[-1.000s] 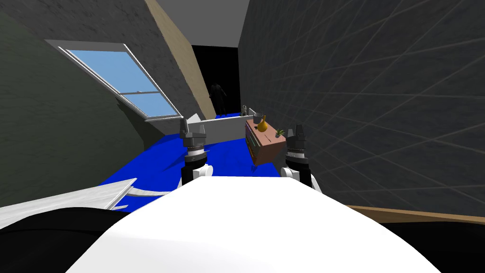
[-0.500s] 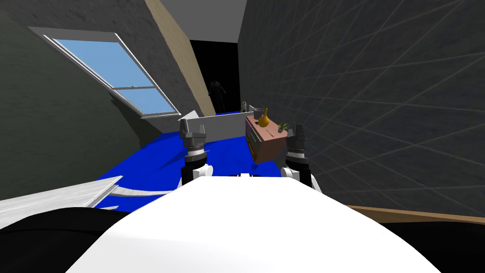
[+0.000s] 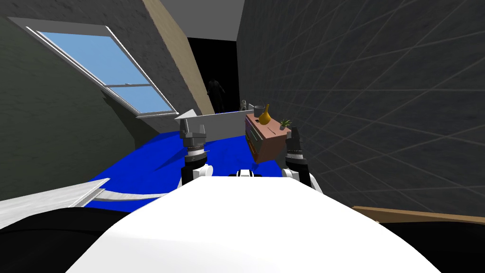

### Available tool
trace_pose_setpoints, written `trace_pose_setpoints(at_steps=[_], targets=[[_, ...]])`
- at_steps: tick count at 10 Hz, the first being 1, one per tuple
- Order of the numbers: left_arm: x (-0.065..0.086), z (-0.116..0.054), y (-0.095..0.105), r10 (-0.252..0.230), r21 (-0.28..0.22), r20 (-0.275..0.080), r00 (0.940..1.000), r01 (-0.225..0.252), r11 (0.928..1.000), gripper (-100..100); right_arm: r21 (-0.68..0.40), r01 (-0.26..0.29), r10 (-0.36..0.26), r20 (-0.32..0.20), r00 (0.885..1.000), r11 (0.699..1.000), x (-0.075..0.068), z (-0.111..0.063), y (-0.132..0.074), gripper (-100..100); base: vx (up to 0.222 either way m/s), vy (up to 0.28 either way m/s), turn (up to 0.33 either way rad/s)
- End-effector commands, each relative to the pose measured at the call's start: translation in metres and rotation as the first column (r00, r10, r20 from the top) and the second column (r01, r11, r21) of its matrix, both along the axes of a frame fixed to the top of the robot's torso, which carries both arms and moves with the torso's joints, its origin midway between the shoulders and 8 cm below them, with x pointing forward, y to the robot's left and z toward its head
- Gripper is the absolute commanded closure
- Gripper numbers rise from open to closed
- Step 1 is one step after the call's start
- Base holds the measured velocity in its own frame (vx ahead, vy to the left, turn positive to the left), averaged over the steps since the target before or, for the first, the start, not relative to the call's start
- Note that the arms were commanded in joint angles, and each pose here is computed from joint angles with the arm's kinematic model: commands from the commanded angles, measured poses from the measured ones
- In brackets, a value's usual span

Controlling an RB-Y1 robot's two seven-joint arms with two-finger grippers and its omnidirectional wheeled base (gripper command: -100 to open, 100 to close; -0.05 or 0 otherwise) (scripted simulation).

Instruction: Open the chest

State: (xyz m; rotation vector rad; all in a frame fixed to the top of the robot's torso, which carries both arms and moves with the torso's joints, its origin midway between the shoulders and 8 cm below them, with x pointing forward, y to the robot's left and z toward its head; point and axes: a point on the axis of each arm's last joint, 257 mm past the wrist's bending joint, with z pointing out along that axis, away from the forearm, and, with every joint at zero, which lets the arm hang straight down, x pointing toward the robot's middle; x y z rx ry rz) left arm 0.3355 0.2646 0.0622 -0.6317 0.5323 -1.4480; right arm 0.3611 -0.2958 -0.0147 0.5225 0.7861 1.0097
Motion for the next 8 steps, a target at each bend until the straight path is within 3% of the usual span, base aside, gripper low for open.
trace_pose_setpoints(at_steps=[1,4,5,7,8], targets=[[0.000,0.000,0.000,0.000,0.000,0.000,1.0000,0.000,1.0000,0,-0.096,0.048,-0.051,-0.028,0.998,0.994,0.002,-0.015,-0.003,-100,0.040,0.043,-0.032],[0.000,0.000,0.000,0.000,0.000,0.000,1.0000,0.000,1.0000,0,-0.180,0.092,-0.102,-0.045,0.994,0.979,0.004,-0.027,-0.005,-100,0.041,0.037,-0.023],[0.000,0.000,0.000,0.000,0.000,0.000,1.0000,0.000,1.0000,0,-0.234,0.110,-0.128,-0.063,0.990,0.966,0.006,-0.040,-0.008,-100,0.039,0.047,-0.034],[0.000,0.000,0.000,0.000,0.000,0.000,1.0000,0.000,1.0000,0,-0.260,0.128,-0.148,-0.059,0.987,0.957,0.006,-0.040,-0.008,-100,0.029,0.025,-0.011],[0.000,0.000,0.000,0.000,0.000,0.000,1.0000,0.000,1.0000,0,-0.321,0.148,-0.180,-0.074,0.981,0.935,0.008,-0.055,-0.012,-100,0.038,0.030,-0.030]])
